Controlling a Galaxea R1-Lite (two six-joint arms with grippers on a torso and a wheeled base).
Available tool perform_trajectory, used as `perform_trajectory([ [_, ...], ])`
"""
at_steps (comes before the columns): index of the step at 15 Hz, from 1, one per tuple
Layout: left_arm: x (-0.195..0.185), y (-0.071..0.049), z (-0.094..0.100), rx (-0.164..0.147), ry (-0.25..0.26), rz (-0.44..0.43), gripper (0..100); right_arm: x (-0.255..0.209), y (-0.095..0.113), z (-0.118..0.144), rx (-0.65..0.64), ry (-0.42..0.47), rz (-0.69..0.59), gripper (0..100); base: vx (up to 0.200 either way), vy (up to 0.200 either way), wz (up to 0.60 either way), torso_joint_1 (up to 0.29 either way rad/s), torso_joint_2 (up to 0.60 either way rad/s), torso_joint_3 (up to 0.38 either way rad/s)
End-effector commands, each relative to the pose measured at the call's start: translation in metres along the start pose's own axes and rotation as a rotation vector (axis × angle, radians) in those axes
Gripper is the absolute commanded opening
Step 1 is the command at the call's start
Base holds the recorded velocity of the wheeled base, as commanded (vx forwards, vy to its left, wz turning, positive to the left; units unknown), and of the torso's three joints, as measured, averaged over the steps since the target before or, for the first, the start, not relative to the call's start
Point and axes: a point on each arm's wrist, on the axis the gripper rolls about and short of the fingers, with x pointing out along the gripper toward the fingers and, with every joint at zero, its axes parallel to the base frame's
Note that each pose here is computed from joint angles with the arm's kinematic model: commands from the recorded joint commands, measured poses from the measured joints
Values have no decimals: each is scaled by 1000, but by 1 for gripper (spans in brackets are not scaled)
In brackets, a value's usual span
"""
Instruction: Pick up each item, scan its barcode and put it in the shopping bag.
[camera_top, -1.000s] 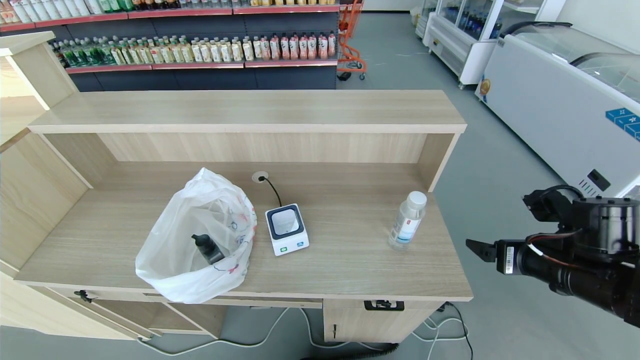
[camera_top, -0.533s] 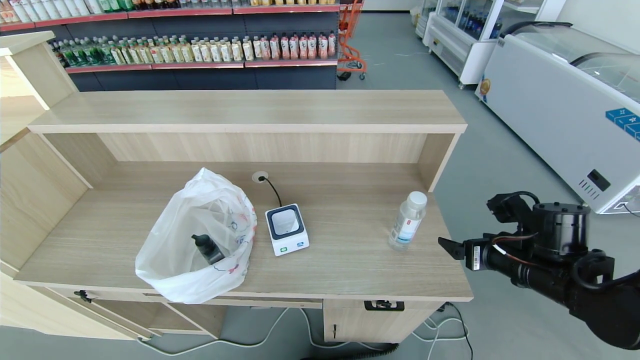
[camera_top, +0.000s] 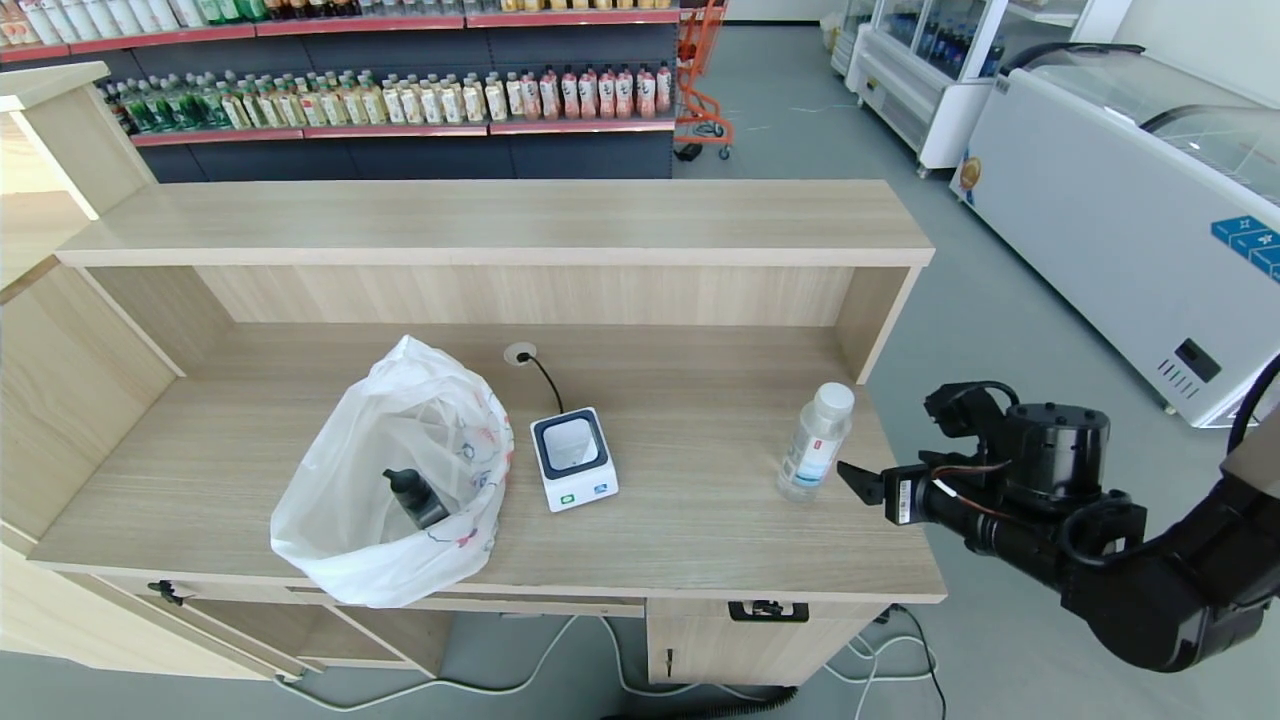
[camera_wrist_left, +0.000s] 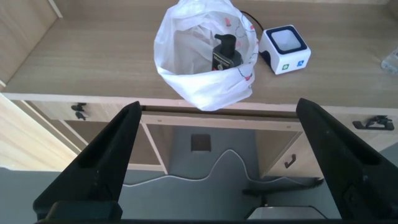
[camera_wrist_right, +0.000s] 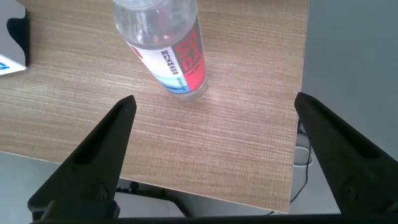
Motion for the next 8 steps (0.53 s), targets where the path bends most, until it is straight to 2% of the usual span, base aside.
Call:
perform_trajectory([
  [1, 0, 0, 0, 0, 0, 0, 100, 8, 3, -7, -13, 5, 29, 100, 0, 0, 0, 0, 0, 0],
  [8, 0, 0, 0, 0, 0, 0, 100, 29, 8, -10, -85, -23, 42, 100, 0, 0, 0, 0, 0, 0],
])
